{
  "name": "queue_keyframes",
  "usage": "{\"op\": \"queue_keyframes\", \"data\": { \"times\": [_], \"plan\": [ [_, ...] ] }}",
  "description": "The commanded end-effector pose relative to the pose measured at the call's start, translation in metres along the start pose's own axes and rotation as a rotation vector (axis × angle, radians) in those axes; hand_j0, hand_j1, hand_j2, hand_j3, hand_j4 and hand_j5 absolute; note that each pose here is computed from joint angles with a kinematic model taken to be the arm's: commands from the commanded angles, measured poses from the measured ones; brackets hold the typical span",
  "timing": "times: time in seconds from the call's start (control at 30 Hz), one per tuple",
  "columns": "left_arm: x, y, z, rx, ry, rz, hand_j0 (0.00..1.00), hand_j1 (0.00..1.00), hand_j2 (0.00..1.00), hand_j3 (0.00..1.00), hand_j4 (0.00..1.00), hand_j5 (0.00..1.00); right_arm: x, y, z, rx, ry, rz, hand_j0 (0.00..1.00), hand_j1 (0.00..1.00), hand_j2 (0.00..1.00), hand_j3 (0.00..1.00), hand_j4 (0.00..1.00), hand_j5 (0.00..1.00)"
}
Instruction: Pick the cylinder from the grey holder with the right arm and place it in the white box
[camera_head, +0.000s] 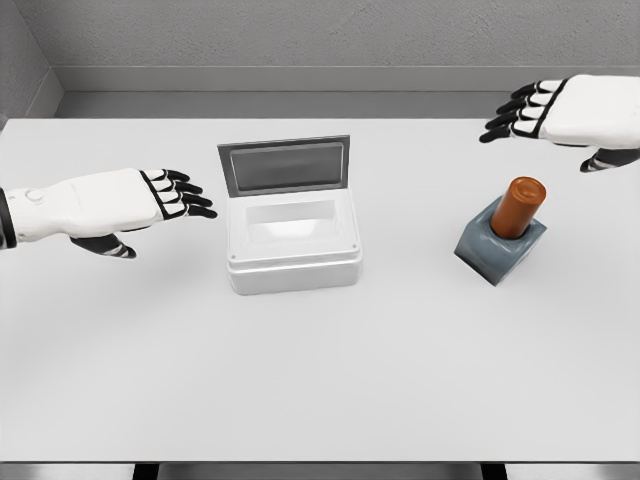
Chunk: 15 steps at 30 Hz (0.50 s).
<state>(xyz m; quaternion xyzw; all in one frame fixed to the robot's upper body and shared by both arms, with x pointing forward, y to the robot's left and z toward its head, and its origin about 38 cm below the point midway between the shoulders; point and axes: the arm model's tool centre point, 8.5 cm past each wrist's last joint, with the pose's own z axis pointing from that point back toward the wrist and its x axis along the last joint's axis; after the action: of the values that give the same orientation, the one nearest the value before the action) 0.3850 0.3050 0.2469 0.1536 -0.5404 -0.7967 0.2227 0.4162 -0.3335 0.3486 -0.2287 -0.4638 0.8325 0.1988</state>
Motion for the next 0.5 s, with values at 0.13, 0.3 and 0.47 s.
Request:
{"op": "queue_keyframes", "data": {
  "times": [0.13,0.3,0.47],
  "plan": [
    [-0.001,0.002,0.001,0.003,0.005,0.000,1.00,1.00,1.00,1.00,1.00,1.00,-0.009,0.036,-0.026,0.166,0.040,0.048,1.00,1.00,1.00,1.00,1.00,1.00],
    [-0.001,0.002,0.001,0.001,0.004,-0.002,1.00,1.00,1.00,1.00,1.00,1.00,-0.006,0.053,-0.033,0.236,0.033,0.067,1.00,1.00,1.00,1.00,1.00,1.00],
    [0.000,0.000,0.000,0.000,0.002,0.002,1.00,1.00,1.00,1.00,1.00,1.00,0.020,0.046,-0.050,0.216,-0.049,0.108,1.00,1.00,1.00,1.00,1.00,1.00]
  ]
}}
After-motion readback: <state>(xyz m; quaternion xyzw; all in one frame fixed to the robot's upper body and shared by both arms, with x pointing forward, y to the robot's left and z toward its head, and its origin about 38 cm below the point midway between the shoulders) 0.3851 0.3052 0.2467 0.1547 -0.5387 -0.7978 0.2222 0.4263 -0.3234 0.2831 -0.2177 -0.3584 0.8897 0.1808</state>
